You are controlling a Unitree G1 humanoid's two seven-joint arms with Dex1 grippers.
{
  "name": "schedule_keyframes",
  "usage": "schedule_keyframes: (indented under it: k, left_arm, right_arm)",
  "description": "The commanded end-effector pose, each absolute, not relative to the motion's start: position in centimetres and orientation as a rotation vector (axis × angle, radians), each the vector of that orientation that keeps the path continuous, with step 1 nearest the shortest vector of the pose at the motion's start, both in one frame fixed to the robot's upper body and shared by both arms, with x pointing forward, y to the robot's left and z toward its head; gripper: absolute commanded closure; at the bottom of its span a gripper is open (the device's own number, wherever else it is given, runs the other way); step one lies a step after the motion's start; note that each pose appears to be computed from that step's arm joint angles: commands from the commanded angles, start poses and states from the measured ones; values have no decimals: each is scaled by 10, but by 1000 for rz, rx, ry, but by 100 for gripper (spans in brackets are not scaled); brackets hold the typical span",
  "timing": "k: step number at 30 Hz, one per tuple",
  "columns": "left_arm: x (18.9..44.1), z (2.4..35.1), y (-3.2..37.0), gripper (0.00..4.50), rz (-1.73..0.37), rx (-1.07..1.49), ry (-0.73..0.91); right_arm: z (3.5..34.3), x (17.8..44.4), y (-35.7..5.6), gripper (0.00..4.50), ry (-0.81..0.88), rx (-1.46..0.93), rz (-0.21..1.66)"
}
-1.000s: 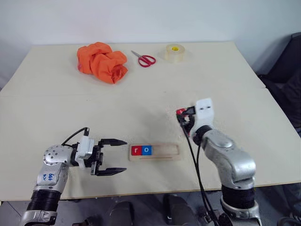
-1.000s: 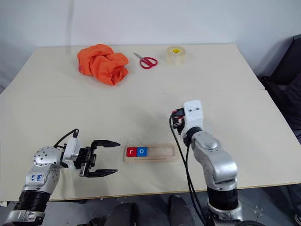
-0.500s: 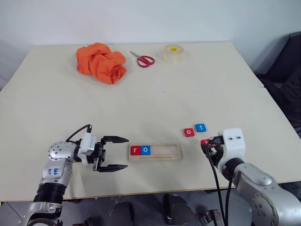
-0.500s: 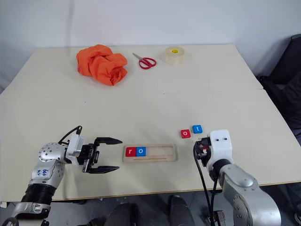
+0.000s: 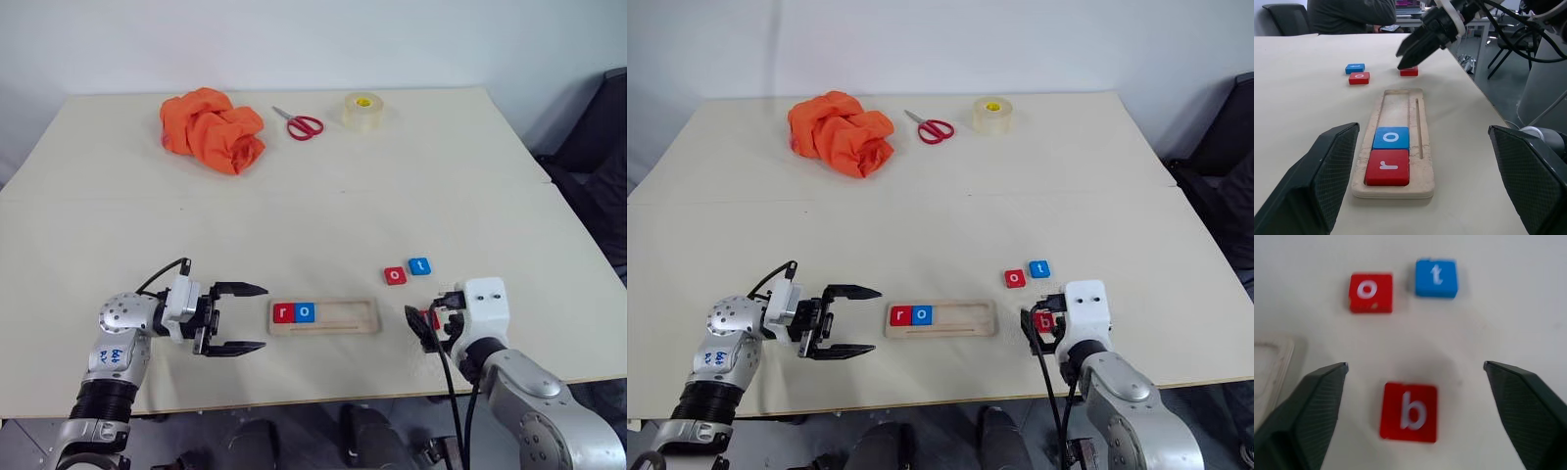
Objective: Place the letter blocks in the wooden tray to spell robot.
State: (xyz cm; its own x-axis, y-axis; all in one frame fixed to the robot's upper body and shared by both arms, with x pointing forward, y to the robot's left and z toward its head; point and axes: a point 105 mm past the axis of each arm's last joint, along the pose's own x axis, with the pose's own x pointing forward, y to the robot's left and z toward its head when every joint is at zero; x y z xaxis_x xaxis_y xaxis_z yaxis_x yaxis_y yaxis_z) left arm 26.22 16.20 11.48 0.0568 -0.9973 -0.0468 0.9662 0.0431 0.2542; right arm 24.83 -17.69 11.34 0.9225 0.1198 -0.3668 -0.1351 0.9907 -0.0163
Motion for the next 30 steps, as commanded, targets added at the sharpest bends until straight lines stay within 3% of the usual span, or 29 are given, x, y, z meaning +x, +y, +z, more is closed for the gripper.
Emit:
schedule_keyframes:
  k: [1,7,15,21,30]
  left_arm:
    - [261,119,161,0,-1518,260,-187]
    - [262,119,159,0,-1520,259,-195]
    - [257,116,156,0,-1511,254,-210]
    - [247,112,154,0,-1474,238,-217]
    - [234,111,153,0,-1424,224,-216]
  right_arm:
    - [132,250,-173,1,318,-147,275]
    - [145,253,-178,1,344,-361,551]
    - [140,256,-200,1,497,-651,912]
    - [134,261,-207,1,542,-720,1053]
    - [116,272,-205,1,595,-734,1103]
